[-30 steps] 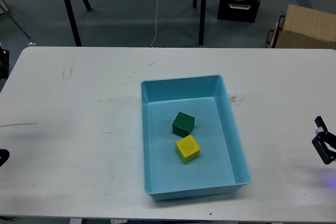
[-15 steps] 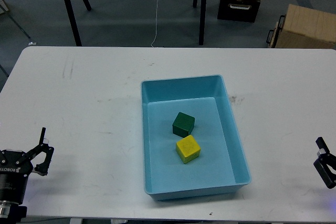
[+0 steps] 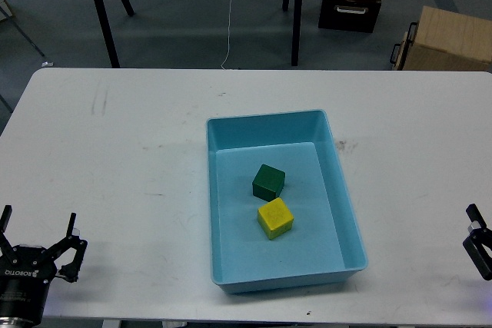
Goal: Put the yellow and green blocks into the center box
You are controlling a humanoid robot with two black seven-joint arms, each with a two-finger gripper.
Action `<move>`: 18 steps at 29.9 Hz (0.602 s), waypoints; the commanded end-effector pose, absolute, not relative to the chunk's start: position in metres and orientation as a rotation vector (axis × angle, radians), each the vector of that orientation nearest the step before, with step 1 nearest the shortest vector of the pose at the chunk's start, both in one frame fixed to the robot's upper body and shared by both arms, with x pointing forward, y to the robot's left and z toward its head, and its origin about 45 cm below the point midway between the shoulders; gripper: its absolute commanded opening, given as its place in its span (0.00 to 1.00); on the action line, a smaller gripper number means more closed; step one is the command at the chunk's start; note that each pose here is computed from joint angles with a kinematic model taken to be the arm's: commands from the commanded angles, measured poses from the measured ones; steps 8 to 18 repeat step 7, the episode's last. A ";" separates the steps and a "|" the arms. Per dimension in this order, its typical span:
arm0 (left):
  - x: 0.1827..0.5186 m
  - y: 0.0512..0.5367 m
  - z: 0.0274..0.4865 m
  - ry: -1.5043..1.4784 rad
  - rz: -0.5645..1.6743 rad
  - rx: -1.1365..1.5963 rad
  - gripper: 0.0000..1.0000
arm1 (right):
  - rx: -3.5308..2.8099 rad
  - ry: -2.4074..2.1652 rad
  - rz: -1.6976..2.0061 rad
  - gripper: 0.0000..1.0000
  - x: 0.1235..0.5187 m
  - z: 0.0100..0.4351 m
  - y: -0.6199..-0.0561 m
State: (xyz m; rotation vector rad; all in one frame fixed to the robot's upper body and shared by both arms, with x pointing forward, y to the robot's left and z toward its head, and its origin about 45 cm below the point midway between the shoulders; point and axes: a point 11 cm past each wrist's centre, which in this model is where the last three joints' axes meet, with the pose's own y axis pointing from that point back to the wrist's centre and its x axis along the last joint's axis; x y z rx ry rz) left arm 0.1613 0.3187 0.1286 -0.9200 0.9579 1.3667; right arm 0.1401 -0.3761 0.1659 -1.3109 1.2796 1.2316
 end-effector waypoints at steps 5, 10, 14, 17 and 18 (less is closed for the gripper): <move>0.162 0.318 0.129 0.958 1.363 -0.915 0.99 | -1.307 1.275 1.230 0.98 0.140 0.166 -0.375; 0.162 0.318 0.129 0.957 1.362 -0.916 0.99 | -1.308 1.274 1.229 0.98 0.141 0.166 -0.375; 0.162 0.318 0.129 0.957 1.362 -0.916 0.99 | -1.308 1.274 1.229 0.98 0.141 0.166 -0.375; 0.162 0.318 0.129 0.957 1.362 -0.916 0.99 | -1.308 1.274 1.229 0.98 0.141 0.166 -0.375; 0.162 0.318 0.129 0.957 1.362 -0.916 0.99 | -1.308 1.274 1.229 0.98 0.141 0.166 -0.375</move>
